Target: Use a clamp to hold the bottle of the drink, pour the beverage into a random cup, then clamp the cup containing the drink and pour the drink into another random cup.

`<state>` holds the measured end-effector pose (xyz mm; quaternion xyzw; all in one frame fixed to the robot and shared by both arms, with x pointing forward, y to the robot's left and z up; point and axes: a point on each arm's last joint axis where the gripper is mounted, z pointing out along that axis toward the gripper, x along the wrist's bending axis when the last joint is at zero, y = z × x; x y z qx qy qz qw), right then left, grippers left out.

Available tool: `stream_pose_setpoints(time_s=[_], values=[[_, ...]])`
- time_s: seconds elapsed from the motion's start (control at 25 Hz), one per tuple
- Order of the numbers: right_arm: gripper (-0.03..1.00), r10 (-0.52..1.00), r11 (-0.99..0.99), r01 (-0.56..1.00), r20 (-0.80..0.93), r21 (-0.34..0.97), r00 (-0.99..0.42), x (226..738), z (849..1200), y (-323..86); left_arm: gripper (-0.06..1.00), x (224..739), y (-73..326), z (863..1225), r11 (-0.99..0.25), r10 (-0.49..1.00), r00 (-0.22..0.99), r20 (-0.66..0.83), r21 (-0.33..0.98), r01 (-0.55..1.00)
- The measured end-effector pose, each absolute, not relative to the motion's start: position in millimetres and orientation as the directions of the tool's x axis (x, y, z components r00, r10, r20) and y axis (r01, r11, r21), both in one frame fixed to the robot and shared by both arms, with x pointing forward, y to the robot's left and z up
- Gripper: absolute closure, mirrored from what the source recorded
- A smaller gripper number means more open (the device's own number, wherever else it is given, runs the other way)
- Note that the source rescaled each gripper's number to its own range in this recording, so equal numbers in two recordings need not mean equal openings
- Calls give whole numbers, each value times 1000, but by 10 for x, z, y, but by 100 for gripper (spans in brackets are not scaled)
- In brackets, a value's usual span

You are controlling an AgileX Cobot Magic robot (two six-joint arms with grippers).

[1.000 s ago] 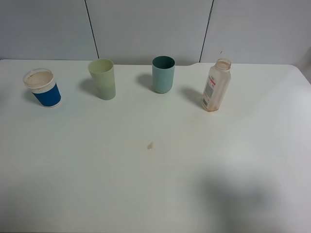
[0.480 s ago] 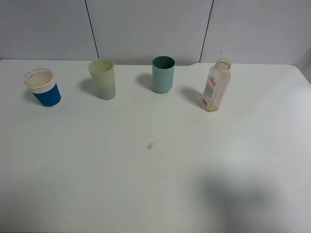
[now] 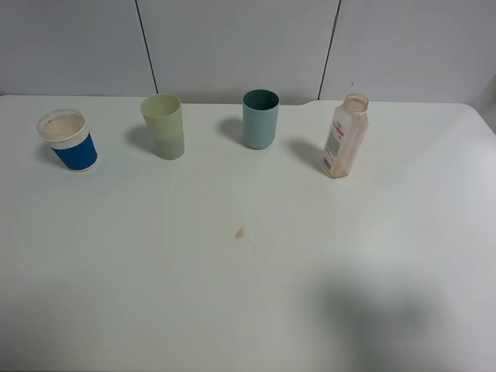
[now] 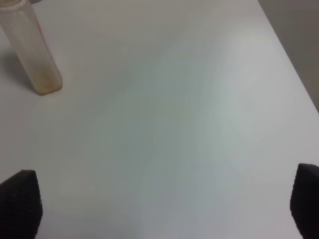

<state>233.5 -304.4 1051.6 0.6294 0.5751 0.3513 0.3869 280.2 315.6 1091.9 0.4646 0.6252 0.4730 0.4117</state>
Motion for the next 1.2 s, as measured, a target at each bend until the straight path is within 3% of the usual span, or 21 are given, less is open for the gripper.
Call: stream_pose_setpoints(time_s=[1.2], values=[[-3, 996, -39, 452, -3, 891, 92, 2335, 10516, -3044, -5, 2188, 3151, 10593, 208, 943, -329, -55, 869, 449]])
